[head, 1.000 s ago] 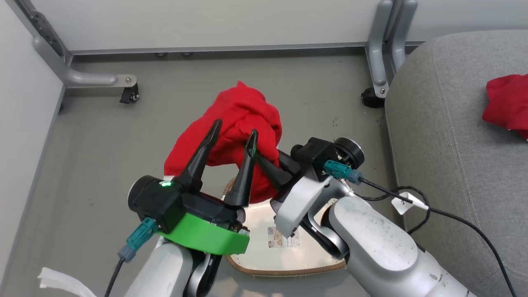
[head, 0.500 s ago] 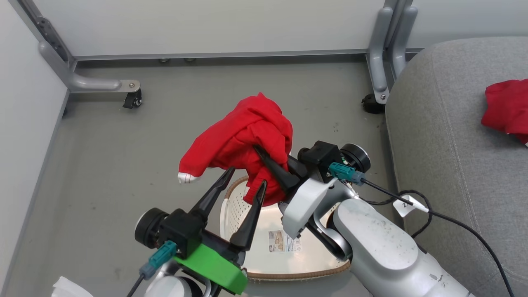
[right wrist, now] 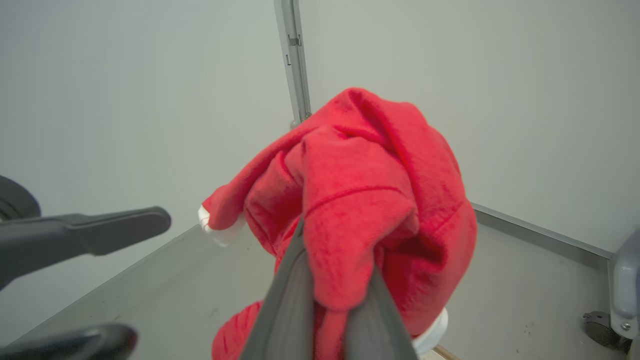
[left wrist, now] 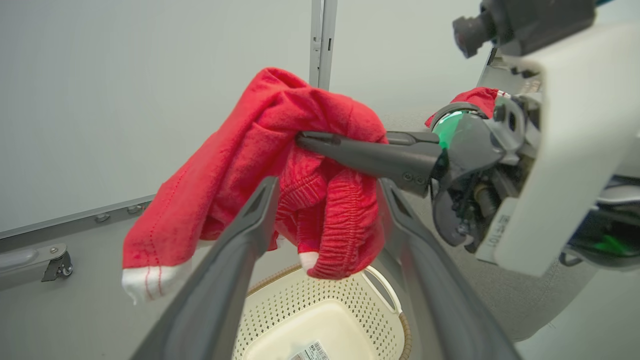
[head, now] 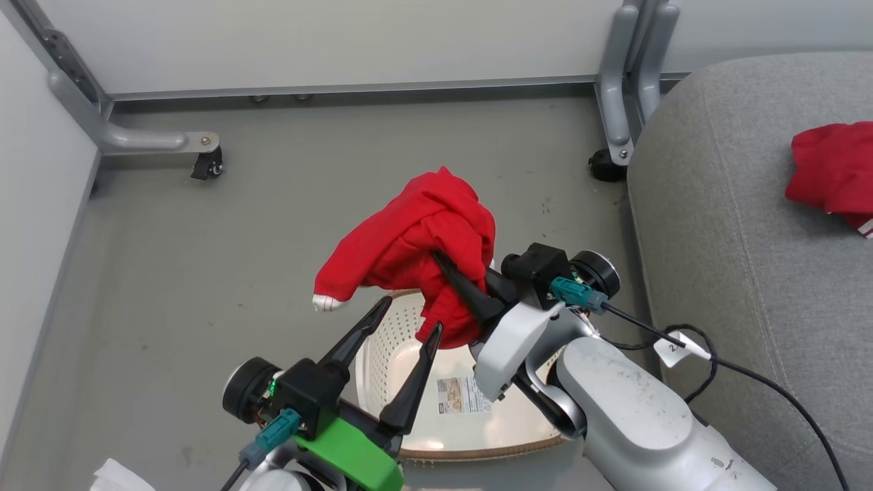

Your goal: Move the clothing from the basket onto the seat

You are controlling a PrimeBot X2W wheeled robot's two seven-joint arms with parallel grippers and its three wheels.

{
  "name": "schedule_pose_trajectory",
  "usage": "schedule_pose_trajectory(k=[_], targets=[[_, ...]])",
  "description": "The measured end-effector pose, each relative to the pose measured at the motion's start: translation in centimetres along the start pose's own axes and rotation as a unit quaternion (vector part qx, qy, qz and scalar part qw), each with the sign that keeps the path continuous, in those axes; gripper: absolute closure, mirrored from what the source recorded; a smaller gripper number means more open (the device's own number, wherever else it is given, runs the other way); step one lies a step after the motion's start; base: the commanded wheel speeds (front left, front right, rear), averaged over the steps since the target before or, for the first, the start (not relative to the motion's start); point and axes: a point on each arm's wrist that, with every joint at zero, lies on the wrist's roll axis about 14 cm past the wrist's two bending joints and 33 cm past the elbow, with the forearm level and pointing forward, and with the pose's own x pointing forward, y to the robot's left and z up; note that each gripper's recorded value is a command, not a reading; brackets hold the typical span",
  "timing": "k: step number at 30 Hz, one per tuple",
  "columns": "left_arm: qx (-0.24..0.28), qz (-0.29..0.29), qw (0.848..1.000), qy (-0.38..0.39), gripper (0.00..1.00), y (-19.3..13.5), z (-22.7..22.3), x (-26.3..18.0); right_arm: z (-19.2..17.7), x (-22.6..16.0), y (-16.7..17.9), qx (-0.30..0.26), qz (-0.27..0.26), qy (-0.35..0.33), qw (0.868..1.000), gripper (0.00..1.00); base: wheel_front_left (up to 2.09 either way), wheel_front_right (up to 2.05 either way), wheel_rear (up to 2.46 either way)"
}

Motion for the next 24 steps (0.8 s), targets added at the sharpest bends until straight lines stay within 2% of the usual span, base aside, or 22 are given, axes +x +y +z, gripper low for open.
schedule_pose_trajectory(k=[9,15,24], targets=[[0.003,-0.034,0.999,0.017,0.0,-1.0,-1.1,1.5,-0.4,-1.7,-2.6,0.008,-0.042,-0.002,0.999,1.0,0.0,0.0,0.0],[0.004,-0.082,0.996,0.025,0.0,-2.9,-1.6,3.6,-0.4,-3.9,-5.7,0.011,-0.095,-0.007,0.995,1.0,0.0,0.0,0.0],[0.001,-0.186,0.982,0.044,0.0,-7.8,-2.8,6.2,-0.6,-9.8,-11.8,0.017,-0.216,-0.011,0.976,1.0,0.0,0.0,0.0]])
